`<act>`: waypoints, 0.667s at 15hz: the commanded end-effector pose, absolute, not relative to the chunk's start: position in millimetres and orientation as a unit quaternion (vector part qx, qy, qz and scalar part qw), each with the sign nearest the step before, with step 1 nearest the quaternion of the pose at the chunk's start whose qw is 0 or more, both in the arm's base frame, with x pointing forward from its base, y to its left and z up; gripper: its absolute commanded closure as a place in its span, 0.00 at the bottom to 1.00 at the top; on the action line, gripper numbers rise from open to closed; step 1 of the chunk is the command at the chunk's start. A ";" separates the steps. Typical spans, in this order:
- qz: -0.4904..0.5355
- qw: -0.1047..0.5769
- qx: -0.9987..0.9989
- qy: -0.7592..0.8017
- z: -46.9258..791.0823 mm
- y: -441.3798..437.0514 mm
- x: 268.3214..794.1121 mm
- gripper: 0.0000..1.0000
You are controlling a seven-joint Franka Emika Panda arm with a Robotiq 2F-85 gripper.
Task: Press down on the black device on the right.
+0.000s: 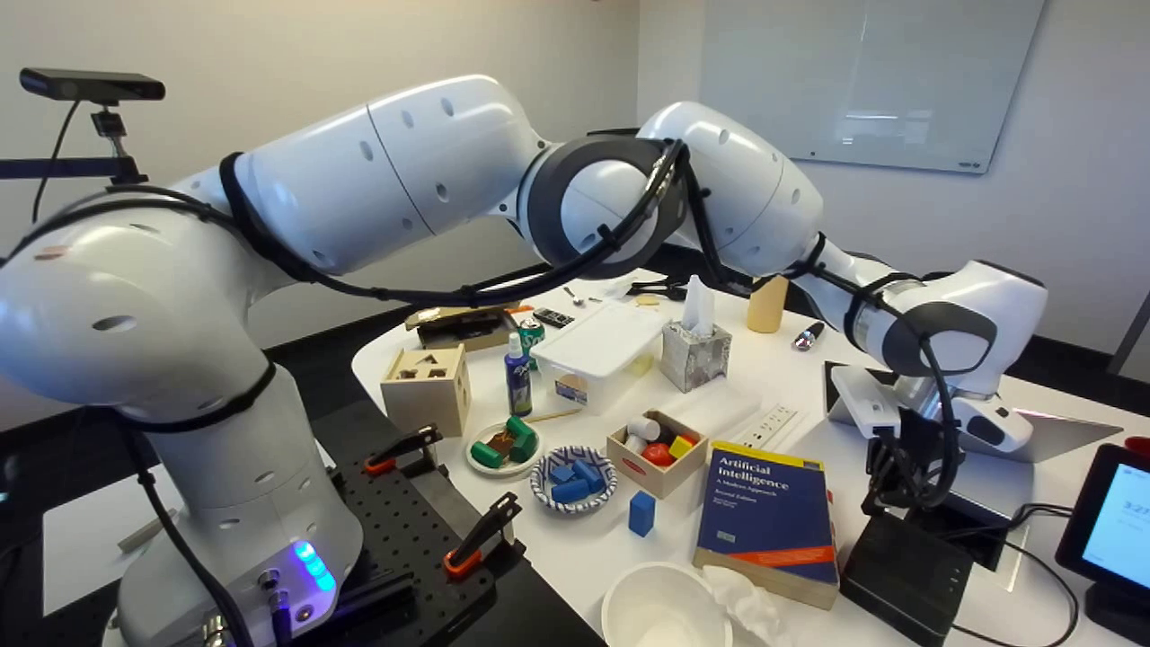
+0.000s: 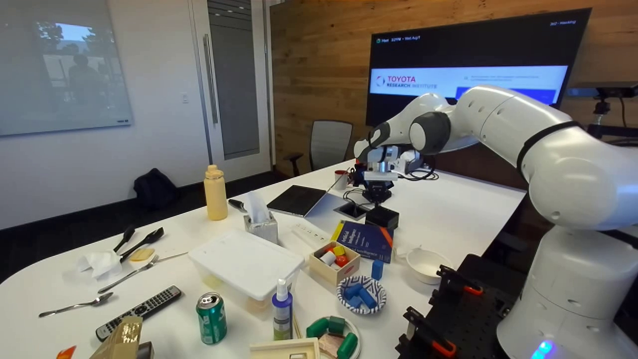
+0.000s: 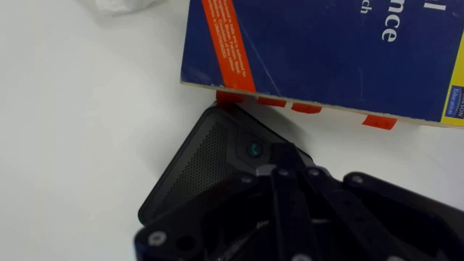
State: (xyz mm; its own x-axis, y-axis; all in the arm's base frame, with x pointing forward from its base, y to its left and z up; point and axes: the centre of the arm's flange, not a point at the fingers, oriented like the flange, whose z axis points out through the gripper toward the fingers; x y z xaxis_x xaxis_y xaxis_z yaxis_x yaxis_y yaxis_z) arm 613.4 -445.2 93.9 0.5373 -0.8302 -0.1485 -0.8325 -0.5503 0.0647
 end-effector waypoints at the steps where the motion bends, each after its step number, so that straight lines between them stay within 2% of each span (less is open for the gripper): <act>1: 0.095 0.014 -0.868 0.487 84.1 -459.1 634.1 1.00; 10: 0.109 0.023 -0.849 0.516 68.2 -469.0 635.4 1.00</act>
State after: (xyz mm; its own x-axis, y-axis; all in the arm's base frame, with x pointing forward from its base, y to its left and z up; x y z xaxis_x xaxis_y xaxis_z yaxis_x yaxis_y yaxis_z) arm 610.2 -453.2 73.1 0.4767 -0.8593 -0.1854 -0.8638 -0.4970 0.0826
